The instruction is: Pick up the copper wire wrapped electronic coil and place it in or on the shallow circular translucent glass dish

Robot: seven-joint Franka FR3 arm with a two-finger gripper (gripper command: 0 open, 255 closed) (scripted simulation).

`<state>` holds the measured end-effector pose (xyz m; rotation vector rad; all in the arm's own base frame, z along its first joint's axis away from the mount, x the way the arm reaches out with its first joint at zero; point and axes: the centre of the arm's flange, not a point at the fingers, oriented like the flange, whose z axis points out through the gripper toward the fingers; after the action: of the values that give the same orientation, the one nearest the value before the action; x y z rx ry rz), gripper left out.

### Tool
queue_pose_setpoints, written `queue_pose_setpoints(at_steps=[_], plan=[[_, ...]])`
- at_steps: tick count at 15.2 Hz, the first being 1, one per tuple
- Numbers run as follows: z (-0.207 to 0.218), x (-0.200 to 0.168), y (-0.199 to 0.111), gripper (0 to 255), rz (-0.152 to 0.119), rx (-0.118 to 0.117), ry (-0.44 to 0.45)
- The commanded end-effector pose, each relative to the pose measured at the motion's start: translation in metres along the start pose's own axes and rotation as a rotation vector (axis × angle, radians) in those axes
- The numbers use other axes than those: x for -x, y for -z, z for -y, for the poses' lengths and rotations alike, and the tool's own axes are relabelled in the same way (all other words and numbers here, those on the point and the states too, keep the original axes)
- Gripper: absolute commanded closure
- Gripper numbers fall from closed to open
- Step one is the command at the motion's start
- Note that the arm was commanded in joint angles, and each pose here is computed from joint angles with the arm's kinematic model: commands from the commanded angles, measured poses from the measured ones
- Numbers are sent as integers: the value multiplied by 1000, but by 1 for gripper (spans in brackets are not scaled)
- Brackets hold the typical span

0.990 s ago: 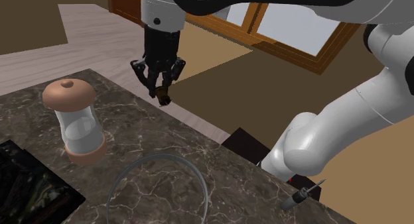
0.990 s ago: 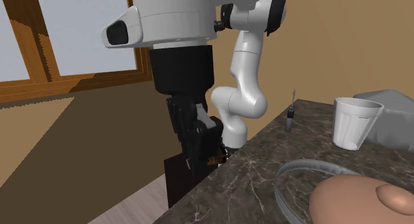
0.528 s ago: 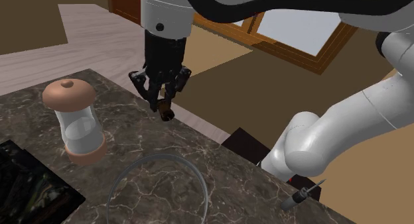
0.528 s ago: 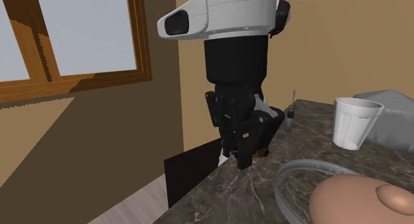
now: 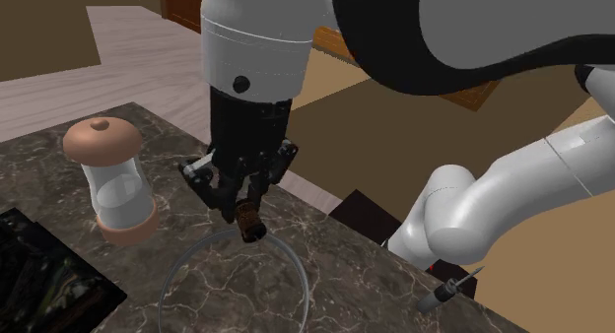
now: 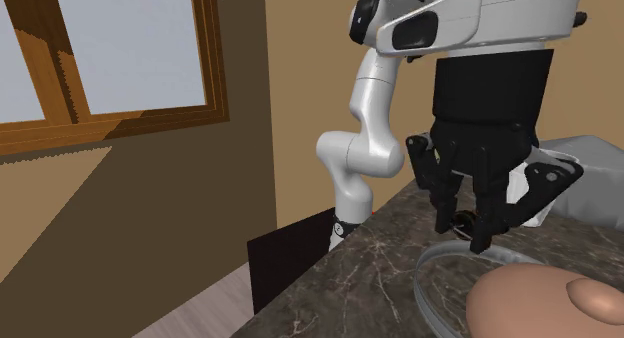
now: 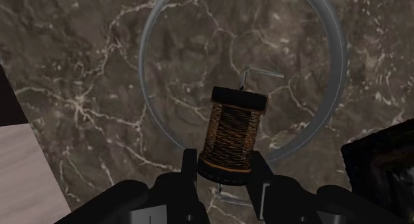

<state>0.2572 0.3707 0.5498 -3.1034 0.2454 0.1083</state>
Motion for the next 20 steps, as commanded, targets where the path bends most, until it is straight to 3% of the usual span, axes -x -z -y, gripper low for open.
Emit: queue_pose_setpoints(at_steps=[1, 3, 16, 20], plan=[[11, 24, -4, 255, 1, 0, -1], [21, 44, -6, 255, 1, 0, -1], [19, 39, -75, 255, 1, 0, -1], [19, 39, -75, 255, 1, 0, -1]])
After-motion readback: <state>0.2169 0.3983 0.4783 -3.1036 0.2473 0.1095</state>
